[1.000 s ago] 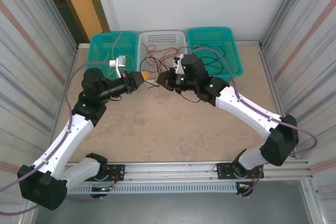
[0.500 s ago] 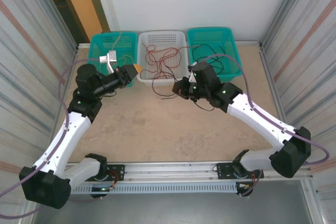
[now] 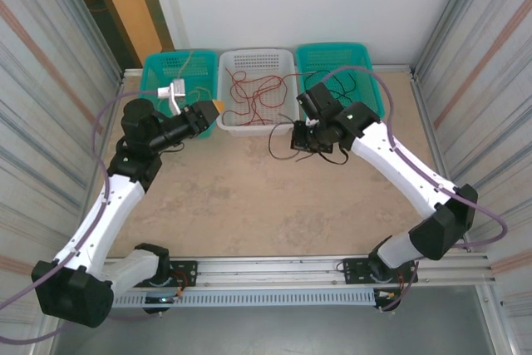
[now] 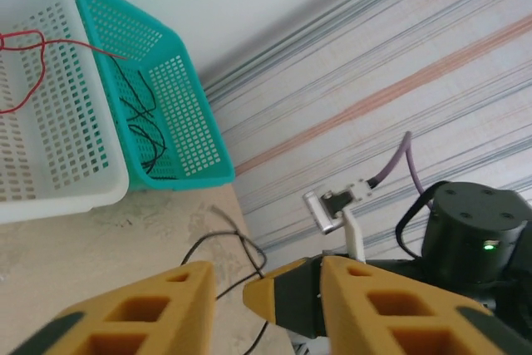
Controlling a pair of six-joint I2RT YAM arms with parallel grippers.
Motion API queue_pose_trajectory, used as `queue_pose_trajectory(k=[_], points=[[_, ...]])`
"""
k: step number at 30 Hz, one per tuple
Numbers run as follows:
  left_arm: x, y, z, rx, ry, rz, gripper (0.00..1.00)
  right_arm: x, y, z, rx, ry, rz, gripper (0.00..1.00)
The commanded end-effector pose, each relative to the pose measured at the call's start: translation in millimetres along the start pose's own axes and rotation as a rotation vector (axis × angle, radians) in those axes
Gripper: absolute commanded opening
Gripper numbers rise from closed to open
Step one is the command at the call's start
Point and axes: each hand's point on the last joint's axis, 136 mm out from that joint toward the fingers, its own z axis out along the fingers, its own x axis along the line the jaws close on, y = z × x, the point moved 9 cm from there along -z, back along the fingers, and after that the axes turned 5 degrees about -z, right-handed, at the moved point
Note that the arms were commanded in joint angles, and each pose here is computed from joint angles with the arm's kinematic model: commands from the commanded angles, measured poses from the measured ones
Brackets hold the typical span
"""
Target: Untangle the cables
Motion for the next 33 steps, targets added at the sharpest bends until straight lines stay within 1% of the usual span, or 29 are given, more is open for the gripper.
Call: queue_pose_trajectory(k=[1,3,5,8,12,16,19,22,27,30,33], points=[[16,-15,4,0.073,0.022,-0.021,0.47,-11,-32,14,0.189,-0.077,-0.083,0.00],[22,-27,8,0.109,0.031,-0.034,0.52,-9,-40,18,0.206,-0.117,-0.100,0.00],[28,-44,16,0.157,0.035,-0.034,0.59,-5,-42,14,0.185,-0.128,-0.112,0.00],[34,-73,32,0.240,0.034,-0.037,0.69,3,-39,1,0.118,-0.066,-0.101,0.00],[29,-101,50,0.322,-0.005,-0.007,0.84,14,-32,-12,0.057,0.058,-0.084,0.00],[22,-112,65,0.378,0.025,0.062,0.92,19,-30,-23,0.014,0.104,-0.080,0.00],[26,-117,73,0.413,0.061,0.069,0.97,19,-28,-37,-0.035,0.137,-0.084,0.00],[32,-121,77,0.429,0.110,0.063,0.99,18,-28,-52,-0.081,0.195,-0.088,0.00],[37,-117,75,0.403,0.218,0.092,0.97,18,-28,-66,-0.117,0.287,-0.091,0.00],[38,-108,70,0.342,0.302,0.116,0.95,14,-27,-71,-0.123,0.289,-0.103,0.00],[40,-93,63,0.261,0.324,0.084,0.92,10,-27,-74,-0.117,0.271,-0.113,0.00]])
